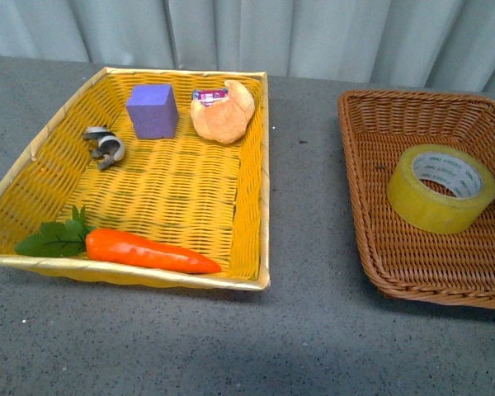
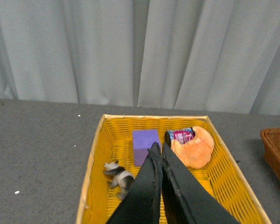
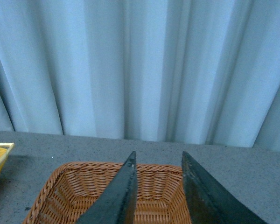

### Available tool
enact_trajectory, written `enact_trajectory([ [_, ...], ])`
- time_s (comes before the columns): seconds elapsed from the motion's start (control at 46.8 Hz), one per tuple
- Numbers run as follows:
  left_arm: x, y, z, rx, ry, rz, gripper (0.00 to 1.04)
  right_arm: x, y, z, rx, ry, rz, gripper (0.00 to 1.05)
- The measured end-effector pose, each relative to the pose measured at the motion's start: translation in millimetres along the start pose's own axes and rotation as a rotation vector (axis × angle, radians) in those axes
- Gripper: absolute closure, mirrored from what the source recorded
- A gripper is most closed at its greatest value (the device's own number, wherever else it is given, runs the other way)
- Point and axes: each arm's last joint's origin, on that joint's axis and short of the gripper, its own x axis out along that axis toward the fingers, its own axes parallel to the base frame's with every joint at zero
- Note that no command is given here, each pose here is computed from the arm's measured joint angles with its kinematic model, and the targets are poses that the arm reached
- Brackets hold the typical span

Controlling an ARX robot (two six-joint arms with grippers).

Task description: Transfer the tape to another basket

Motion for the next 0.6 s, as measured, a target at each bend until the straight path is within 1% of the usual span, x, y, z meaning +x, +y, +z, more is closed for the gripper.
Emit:
enact_trajectory([
  [0.043,-6,2,-1,0.003,-0.005,0.001,1.01,-11,1,2,0.002,0.002,0.000,0.84],
  [0.064,-8,3,-1,0.003,-0.006,0.003,1.01,-13,1,2,0.003,0.005,-0.001,0.86],
  [0.107,-15,6,-3,0.004,-0.010,0.008,1.01,-26,3,0,0.003,0.024,0.000,0.95],
  [0.128,-17,7,-3,0.004,-0.010,0.011,1.01,-28,5,-1,0.004,0.028,-0.003,0.97],
  [0.149,-20,8,-4,0.005,-0.008,0.012,1.01,-35,8,-2,0.004,0.038,-0.015,1.02],
  [0.171,-21,8,-5,0.005,-0.008,0.014,1.01,-38,9,-1,0.004,0.040,-0.015,1.04],
  [0.32,-39,12,-10,0.006,-0.005,0.003,1.01,-67,14,5,0.006,0.039,0.005,1.04],
  [0.363,-45,17,-11,0.006,-0.004,-0.014,1.01,-75,14,7,0.007,0.038,0.004,1.04],
  [0.427,-52,23,-13,0.006,-0.003,0.009,1.01,-87,14,9,0.008,0.040,0.005,1.04],
  [0.512,-59,24,-17,0.006,-0.021,0.012,1.01,-99,14,11,0.008,0.043,0.005,1.04],
  [0.598,-65,24,-24,0.006,0.001,0.008,1.01,-108,14,17,0.008,0.061,0.006,1.04],
])
